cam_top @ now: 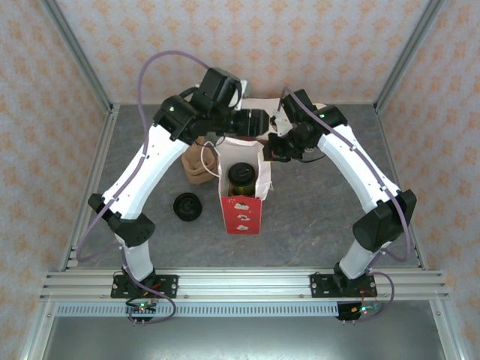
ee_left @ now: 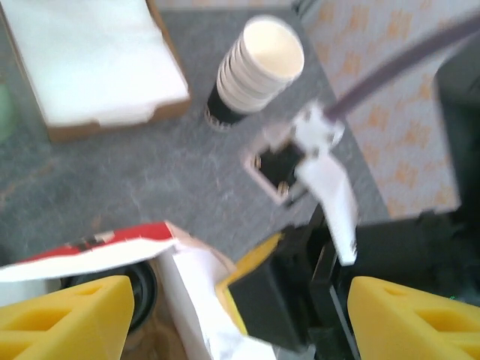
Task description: Pack the takeout coffee
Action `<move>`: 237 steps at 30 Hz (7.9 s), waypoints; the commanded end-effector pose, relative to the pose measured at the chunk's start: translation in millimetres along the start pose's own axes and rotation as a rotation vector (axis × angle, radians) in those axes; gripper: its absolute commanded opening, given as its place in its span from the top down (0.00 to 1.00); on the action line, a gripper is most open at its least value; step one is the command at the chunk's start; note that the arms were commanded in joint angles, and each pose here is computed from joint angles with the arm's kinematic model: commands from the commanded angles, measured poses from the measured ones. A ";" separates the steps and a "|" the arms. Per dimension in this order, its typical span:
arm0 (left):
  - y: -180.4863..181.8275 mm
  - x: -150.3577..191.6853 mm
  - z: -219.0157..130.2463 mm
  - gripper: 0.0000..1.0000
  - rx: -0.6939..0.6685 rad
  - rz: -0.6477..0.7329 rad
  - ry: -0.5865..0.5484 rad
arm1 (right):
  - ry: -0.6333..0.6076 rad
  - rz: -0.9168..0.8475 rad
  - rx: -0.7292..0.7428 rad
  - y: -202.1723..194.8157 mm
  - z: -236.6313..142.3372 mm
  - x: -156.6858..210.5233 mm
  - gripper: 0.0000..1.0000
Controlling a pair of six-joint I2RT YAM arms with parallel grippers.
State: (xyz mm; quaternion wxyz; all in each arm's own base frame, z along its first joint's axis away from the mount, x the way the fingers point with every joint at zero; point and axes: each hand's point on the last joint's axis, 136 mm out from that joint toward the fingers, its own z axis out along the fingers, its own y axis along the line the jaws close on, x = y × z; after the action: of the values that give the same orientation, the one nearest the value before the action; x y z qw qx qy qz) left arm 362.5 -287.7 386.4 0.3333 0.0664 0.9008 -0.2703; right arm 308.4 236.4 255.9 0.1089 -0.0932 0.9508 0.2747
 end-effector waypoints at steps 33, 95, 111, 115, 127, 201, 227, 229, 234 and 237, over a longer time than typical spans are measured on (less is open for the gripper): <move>209.7 -91.4 35.9 0.32 -0.494 -0.187 -0.278 | -0.430 0.116 0.054 -11.5 -63.5 -40.0 0.55; 225.0 -66.4 92.9 0.54 -0.618 -0.159 -0.199 | -0.482 0.118 0.119 -29.9 -73.6 -18.9 0.55; 220.2 -84.6 72.4 0.83 -0.647 -0.117 -0.243 | -0.505 0.099 0.124 -29.6 -79.1 -19.2 0.55; 211.6 -90.3 60.3 0.88 -0.638 -0.089 -0.255 | -0.524 0.094 0.143 -31.9 -83.7 -20.4 0.55; 146.8 -84.4 -51.5 0.88 -0.558 0.004 -0.353 | -0.639 0.070 0.224 -37.9 -110.2 -33.8 0.55; 2.8 104.8 -113.1 0.33 -0.231 0.490 -0.033 | -0.589 -0.074 0.675 -185.6 153.8 -281.3 0.24; 13.1 92.3 -140.2 0.34 -0.227 0.384 -0.160 | -0.569 -0.061 0.682 -219.8 189.6 -281.0 0.19; 15.0 91.0 -142.0 0.34 -0.233 0.378 -0.169 | -0.574 -0.062 0.676 -218.5 189.4 -282.2 0.20; 17.4 90.1 -145.6 0.34 -0.237 0.370 -0.182 | -0.570 -0.063 0.672 -217.9 189.7 -281.6 0.37; 18.6 90.0 -147.1 0.34 -0.241 0.368 -0.184 | -0.562 -0.064 0.661 -217.6 192.1 -280.6 0.51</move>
State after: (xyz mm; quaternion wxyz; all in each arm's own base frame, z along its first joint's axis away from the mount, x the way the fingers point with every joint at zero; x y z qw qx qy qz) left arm 213.7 -205.3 406.0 0.4446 0.1873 0.8701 -0.1004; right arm 655.5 197.7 63.4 0.3961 -0.0055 0.9176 -0.0320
